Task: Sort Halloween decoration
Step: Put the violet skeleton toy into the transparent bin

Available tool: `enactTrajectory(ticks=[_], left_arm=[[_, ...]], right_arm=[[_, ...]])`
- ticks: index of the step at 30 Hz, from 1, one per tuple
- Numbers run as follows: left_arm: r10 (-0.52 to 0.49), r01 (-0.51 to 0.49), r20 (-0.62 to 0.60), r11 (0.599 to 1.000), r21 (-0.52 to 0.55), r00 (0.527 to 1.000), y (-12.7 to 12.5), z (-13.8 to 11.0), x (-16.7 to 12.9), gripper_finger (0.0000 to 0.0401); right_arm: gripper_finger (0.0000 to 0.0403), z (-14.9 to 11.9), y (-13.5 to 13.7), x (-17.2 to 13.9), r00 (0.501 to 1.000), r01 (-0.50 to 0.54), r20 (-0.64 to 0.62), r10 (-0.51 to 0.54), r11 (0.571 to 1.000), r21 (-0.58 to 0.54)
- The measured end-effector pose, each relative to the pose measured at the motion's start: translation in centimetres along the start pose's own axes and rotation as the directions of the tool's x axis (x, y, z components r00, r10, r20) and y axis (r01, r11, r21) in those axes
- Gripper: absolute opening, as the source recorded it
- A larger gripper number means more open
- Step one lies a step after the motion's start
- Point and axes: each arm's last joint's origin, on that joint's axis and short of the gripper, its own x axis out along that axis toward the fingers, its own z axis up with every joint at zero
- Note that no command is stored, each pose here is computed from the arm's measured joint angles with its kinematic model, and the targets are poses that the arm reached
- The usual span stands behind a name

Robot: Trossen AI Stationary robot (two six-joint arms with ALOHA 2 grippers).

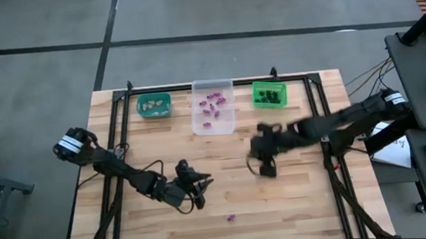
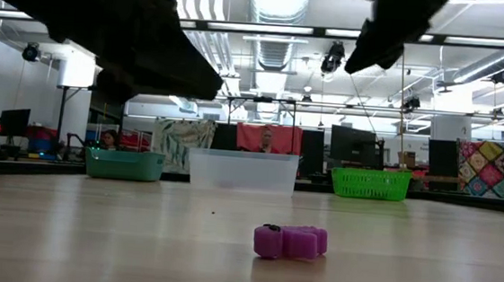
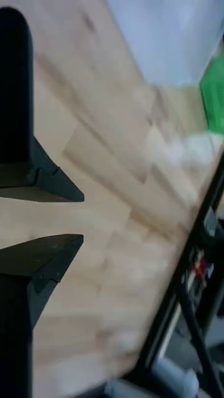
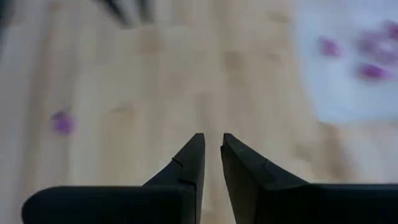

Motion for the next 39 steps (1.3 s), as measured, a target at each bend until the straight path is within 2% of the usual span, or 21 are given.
enactTrajectory(ticks=[6,12,18,25,28,31,36,39], left_arm=[[-0.073,0.073,0.018,0.997,-0.017,0.997,-1.4,-0.6,-1.2,0.0077],[-0.106,0.106,0.027,0.994,-0.037,0.994,-2.4,-0.3,-1.6,0.0077],[-0.128,0.130,0.038,0.990,-0.051,0.991,-3.3,0.5,-1.7,0.0077],[-0.155,0.155,0.047,0.988,-0.007,0.987,-4.3,1.0,-2.1,0.0077],[-0.162,0.163,0.048,0.987,-0.008,0.986,-4.5,1.0,-2.2,0.0077],[-0.166,0.167,0.046,0.986,-0.015,0.985,-4.6,0.9,-2.3,0.0077],[-0.169,0.171,0.051,0.985,-0.027,0.984,-4.6,1.0,-2.3,0.0077],[-0.170,0.171,0.053,0.985,-0.025,0.984,-4.7,1.1,-2.3,0.0077]], right_arm=[[0.0048,-3.0,5.5,2.6,0.975,-0.171,0.113,0.190,0.973,-0.155],[0.0049,-4.4,8.1,4.7,0.957,-0.232,0.131,0.259,0.953,-0.193],[0.0050,-4.9,9.8,7.7,0.950,-0.250,0.134,0.281,0.945,-0.209],[0.0050,-5.2,12.1,10.2,0.955,-0.264,0.063,0.290,0.927,-0.266],[0.0050,-5.3,12.9,10.9,0.963,-0.254,0.006,0.271,0.910,-0.327],[0.0050,-5.2,13.3,11.5,0.967,-0.249,-0.034,0.253,0.908,-0.336],[0.0050,-4.2,14.3,12.6,0.965,-0.248,-0.018,0.261,0.891,-0.380],[0.0050,-4.2,14.6,13.4,0.973,-0.229,-0.055,0.226,0.885,-0.406]])
